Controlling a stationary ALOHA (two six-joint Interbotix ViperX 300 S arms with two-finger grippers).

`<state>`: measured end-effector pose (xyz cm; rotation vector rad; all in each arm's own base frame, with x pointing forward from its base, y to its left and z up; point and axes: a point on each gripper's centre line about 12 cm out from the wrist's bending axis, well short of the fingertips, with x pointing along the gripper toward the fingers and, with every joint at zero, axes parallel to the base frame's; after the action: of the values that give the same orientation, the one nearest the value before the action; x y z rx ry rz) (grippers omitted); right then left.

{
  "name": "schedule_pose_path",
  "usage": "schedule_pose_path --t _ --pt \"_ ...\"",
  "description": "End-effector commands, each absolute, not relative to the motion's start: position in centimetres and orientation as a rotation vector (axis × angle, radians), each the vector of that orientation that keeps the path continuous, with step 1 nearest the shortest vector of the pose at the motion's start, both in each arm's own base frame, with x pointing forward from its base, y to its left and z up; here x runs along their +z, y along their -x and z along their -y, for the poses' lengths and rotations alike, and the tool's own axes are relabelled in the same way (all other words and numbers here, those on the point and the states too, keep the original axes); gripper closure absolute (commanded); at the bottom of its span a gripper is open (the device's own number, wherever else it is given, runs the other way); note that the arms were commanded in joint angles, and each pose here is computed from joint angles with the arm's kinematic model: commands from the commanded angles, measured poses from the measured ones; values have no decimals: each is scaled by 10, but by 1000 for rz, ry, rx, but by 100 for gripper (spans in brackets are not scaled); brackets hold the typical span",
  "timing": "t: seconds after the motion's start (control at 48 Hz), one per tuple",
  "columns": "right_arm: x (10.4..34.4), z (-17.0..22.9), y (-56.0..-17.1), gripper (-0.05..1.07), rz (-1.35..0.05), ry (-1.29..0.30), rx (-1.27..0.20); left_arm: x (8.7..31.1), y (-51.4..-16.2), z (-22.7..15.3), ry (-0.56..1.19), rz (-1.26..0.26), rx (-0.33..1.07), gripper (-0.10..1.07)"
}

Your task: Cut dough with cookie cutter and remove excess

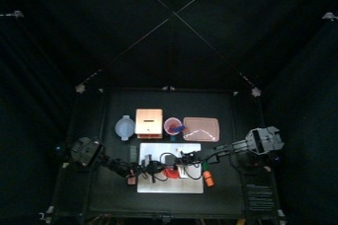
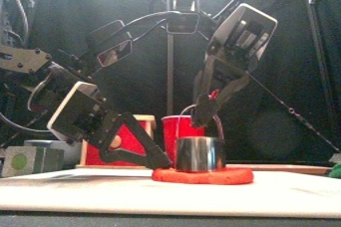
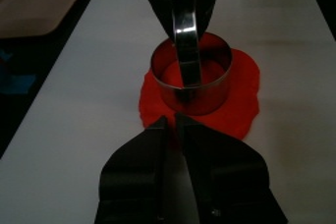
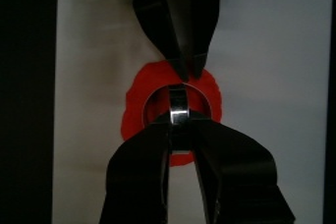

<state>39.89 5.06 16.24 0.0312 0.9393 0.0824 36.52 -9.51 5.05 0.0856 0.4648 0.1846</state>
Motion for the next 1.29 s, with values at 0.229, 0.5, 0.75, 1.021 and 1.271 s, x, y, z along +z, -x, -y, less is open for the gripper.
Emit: schedule_pose_path --t 0.229,0.5,0.75,1.021,1.271 --pt "222 -26 -357 48 -795 -42 44 52 -366 97 -70 -471 189 39" --pt "202 5 -298 48 -825 -44 -36 59 -365 97 -62 -466 189 39" --pt "167 13 -280 47 -861 -58 -64 76 -368 92 -42 -426 199 39" --pt "151 11 -283 38 -912 -59 -59 96 -368 90 -35 -381 193 38" --pt "163 11 -284 16 -871 -73 -61 104 -359 85 -37 -373 197 38"
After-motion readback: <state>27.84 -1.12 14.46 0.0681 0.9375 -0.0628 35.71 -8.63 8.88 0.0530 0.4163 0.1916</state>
